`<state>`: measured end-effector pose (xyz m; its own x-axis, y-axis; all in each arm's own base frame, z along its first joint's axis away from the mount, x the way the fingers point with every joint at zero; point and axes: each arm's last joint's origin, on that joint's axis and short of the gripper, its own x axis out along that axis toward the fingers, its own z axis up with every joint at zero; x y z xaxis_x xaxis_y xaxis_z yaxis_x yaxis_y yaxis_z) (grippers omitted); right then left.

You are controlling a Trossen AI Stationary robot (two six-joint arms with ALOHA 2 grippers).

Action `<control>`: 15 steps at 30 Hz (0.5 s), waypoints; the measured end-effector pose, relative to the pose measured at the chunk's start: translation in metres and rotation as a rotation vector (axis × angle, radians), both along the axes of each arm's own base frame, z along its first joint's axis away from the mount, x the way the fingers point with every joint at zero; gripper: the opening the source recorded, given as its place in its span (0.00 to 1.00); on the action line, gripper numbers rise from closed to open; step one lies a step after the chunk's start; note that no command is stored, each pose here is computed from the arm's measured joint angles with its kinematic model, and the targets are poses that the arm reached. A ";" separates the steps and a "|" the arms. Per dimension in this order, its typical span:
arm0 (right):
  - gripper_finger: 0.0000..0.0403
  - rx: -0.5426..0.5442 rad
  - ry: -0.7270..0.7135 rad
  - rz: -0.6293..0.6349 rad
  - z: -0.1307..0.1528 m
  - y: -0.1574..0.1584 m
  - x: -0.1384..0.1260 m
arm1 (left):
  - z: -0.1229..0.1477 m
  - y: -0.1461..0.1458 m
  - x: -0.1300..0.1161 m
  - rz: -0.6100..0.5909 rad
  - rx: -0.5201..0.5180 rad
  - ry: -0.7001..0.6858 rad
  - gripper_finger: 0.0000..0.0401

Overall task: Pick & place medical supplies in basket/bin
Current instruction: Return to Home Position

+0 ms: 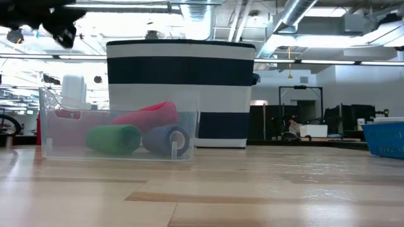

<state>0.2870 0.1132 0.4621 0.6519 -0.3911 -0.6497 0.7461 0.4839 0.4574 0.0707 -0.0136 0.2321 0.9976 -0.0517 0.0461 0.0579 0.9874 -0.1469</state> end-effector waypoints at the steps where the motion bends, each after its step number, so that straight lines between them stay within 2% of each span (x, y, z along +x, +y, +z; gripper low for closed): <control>1: 0.44 0.001 -0.010 -0.007 0.000 0.002 -0.001 | -0.004 0.000 0.001 -0.002 0.011 0.019 0.28; 8: 0.43 0.034 -0.040 -0.019 0.000 0.015 -0.008 | -0.032 -0.006 0.016 -0.054 -0.014 -0.056 0.19; 15: 0.42 0.048 -0.048 -0.013 0.000 0.020 -0.010 | -0.053 -0.008 0.022 -0.054 -0.016 -0.036 0.10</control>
